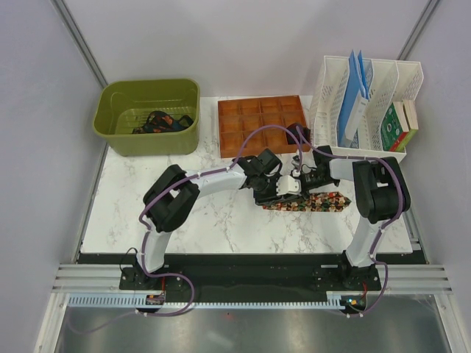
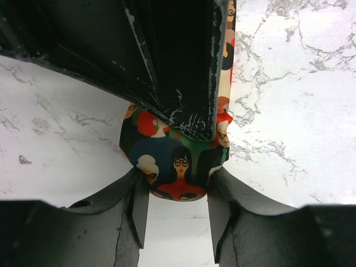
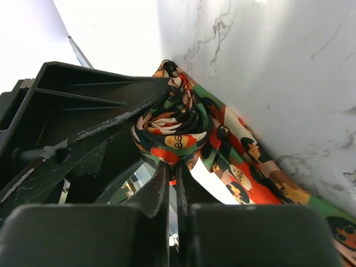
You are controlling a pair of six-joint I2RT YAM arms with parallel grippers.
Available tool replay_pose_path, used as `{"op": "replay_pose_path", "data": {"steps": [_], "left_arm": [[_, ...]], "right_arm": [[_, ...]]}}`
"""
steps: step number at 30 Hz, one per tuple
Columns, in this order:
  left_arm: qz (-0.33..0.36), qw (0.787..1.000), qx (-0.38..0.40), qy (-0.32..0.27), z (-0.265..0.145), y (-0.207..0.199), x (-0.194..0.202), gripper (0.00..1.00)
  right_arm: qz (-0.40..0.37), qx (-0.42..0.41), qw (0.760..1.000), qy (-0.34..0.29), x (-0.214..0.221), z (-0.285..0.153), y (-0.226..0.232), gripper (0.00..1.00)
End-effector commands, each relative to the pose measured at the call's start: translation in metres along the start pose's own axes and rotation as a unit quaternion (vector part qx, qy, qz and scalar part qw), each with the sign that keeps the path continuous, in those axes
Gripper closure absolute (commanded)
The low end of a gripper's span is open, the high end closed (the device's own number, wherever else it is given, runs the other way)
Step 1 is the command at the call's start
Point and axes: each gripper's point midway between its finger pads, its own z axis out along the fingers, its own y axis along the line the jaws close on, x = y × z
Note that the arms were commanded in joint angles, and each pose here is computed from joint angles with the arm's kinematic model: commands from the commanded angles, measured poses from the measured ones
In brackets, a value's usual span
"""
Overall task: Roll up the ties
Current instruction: Roll the tie at the center of the board.
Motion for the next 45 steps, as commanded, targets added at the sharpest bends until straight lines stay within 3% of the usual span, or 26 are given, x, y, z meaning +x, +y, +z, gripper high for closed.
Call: {"op": "replay_pose_path", "data": {"steps": [1,10,11,15,34,45], "left_arm": [[-0.038,0.996,0.063,0.048,0.006,-0.035,0.034,0.55],[-0.045,0.996,-0.011,-0.077,-0.055,0.0,-0.001,0.21],[-0.045,0.995,-0.022,-0.089,-0.059,0.003,-0.003,0.01],[-0.033,0.991,-0.033,-0.126,-0.071,0.007,-0.005,0.0],[0.009,0.986,-0.002,-0.164,-0.025,0.005,-0.026,0.0],[0.025,0.991,0.032,-0.128,-0.014,-0.009,-0.017,0.41]], "right_arm": [[-0.006,0.043,0.999,-0.013,-0.007,0.001,-0.025,1.0],[0.016,0.08,0.997,-0.005,-0.007,-0.002,-0.055,1.0],[0.017,0.083,0.996,-0.004,-0.006,-0.002,-0.056,1.0],[0.025,0.099,0.995,0.003,-0.005,-0.001,-0.067,1.0],[0.043,0.106,0.993,0.022,0.004,0.024,-0.071,1.0],[0.047,0.071,0.996,0.028,0.013,0.045,-0.047,1.0]]}}
